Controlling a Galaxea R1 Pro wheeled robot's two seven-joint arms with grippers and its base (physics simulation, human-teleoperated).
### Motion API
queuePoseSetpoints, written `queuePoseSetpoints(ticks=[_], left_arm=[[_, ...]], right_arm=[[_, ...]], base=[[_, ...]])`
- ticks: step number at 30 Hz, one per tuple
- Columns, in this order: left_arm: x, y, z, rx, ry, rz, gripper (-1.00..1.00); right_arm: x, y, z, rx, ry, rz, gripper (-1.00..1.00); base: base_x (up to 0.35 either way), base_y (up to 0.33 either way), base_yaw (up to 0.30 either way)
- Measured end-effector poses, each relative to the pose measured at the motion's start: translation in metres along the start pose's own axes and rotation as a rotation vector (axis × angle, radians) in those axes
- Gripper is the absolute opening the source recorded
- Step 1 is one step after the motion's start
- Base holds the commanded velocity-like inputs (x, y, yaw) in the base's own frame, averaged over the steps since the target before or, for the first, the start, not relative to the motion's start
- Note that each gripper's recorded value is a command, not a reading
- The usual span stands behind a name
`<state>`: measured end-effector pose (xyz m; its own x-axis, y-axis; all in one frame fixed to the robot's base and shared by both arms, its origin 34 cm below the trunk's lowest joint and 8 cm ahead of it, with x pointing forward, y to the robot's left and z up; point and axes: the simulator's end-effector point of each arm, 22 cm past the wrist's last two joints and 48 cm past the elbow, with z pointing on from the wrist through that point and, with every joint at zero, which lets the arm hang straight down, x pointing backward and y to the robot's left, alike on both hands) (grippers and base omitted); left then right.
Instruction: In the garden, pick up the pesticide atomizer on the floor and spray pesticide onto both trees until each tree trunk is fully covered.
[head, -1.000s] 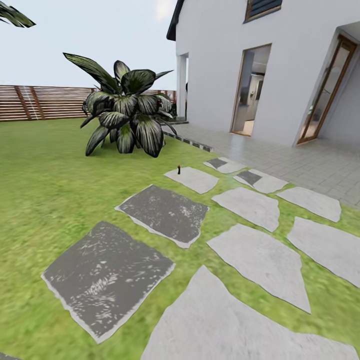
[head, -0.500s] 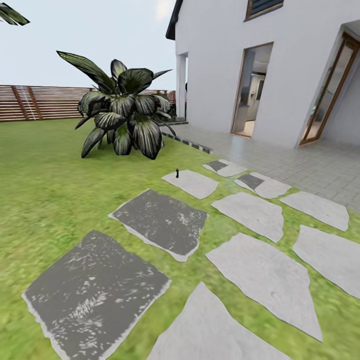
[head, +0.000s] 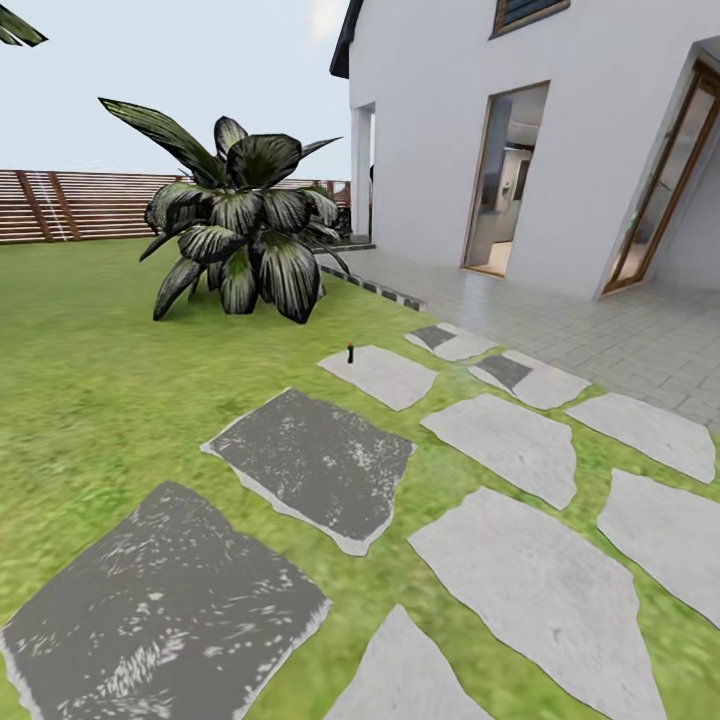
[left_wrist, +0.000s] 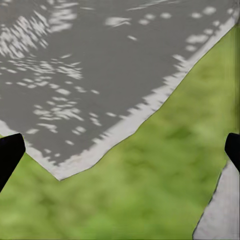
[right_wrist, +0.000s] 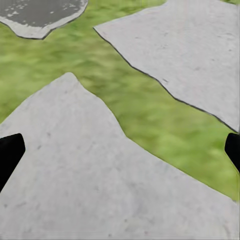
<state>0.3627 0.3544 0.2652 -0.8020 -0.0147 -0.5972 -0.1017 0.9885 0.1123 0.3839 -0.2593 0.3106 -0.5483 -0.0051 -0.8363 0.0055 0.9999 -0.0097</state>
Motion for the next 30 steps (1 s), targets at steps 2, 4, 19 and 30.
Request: queuePoseSetpoints(ticks=[2,4,19,30], left_arm=[[0.0,0.0,0.0,0.0,0.0,0.0,1.0],[0.0,0.0,0.0,0.0,0.0,0.0,1.0],[0.0,0.0,0.0,0.0,0.0,0.0,1.0],[0.0,0.0,0.0,0.0,0.0,0.0,1.0]], right_arm=[[0.0,0.0002,0.0,0.0,0.0,0.0,1.0],[0.0,-0.0002,0.0,0.0,0.0,0.0,1.0],[0.0,0.0001,0.0,0.0,0.0,0.0,1.0],[0.0,0.0001,0.0,0.0,0.0,0.001,1.0]], base=[[0.334,-0.113,0.0],[0.334,-0.114,0.0],[0.334,-0.114,0.0],[0.334,-0.114,0.0]])
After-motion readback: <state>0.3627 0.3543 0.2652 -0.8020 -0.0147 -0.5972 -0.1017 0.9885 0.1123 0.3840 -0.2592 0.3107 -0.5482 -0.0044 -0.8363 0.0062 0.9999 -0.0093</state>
